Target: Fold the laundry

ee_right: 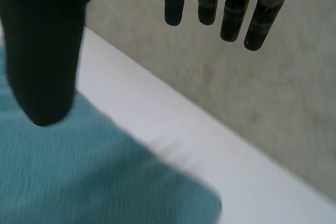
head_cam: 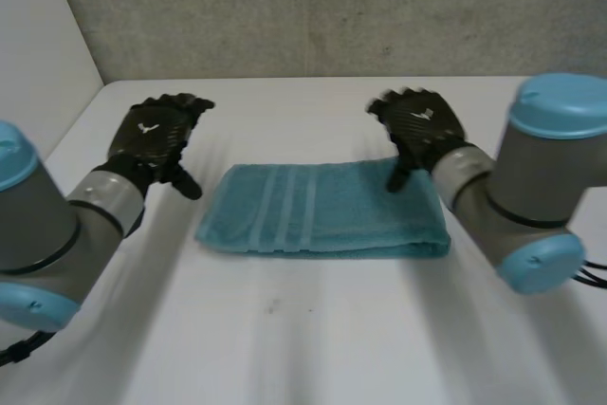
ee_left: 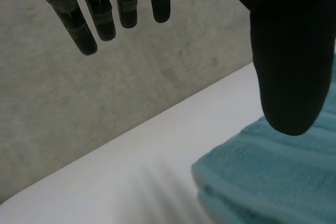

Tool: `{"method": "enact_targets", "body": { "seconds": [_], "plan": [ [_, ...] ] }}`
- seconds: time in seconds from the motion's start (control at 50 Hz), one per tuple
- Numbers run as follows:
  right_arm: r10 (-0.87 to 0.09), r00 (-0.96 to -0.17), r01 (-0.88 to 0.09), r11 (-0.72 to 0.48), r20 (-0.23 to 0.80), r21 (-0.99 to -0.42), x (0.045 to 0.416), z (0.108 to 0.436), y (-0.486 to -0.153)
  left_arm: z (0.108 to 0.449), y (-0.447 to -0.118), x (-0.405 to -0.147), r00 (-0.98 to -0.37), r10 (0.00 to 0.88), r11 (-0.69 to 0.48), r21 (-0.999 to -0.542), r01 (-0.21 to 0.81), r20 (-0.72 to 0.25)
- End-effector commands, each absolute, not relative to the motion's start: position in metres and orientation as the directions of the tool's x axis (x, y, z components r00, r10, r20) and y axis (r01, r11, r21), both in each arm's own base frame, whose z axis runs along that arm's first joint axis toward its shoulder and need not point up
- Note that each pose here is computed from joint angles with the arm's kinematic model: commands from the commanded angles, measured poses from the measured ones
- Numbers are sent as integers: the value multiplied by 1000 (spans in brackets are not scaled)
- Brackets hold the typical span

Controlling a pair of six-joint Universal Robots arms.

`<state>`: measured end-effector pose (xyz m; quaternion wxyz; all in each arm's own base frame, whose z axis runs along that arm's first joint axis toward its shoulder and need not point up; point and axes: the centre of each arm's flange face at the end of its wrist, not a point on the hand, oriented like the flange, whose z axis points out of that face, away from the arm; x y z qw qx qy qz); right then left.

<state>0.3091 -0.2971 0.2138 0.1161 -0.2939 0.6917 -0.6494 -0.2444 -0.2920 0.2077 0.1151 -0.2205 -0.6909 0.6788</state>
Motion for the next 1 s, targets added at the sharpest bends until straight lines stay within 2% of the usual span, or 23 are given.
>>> {"method": "enact_targets", "body": {
  "seconds": [0.02, 0.18, 0.46, 0.56, 0.7, 0.78, 0.84, 0.92, 1.0],
  "plan": [
    [-517, -849, -277, 263, 107, -924, 246, 158, -301, 199, -300, -288, -826, 547, -2, -987, 160, -135],
    [-515, -854, -267, 311, 74, -912, 229, 137, -298, 197, -304, -306, -807, 576, 18, -985, 171, -129],
    [-514, -855, -230, 273, 60, -934, 231, 133, -301, 196, -292, -303, -826, 548, 31, -983, 182, -136],
    [-481, -875, -202, 273, 48, -941, 226, 133, -307, 194, -292, -302, -829, 543, 31, -983, 183, -138],
    [-399, -912, -209, 255, 94, -944, 208, 142, -324, 193, -286, -293, -839, 527, 48, -981, 190, -137],
    [-374, -906, -277, 164, 200, -947, 209, 165, -338, 199, -282, -285, -846, 515, 47, -981, 188, -138],
    [-412, -874, -323, 97, 258, -941, 227, 189, -339, 204, -282, -276, -858, 495, 45, -982, 184, -138],
    [-592, -755, -303, -65, 281, -951, 312, 229, -296, 209, -279, -273, -862, 488, 39, -983, 181, -140],
    [-693, -660, -294, -116, 289, -949, 360, 222, -266, 212, -280, -267, -873, 467, 39, -983, 178, -139]
  ]
}}
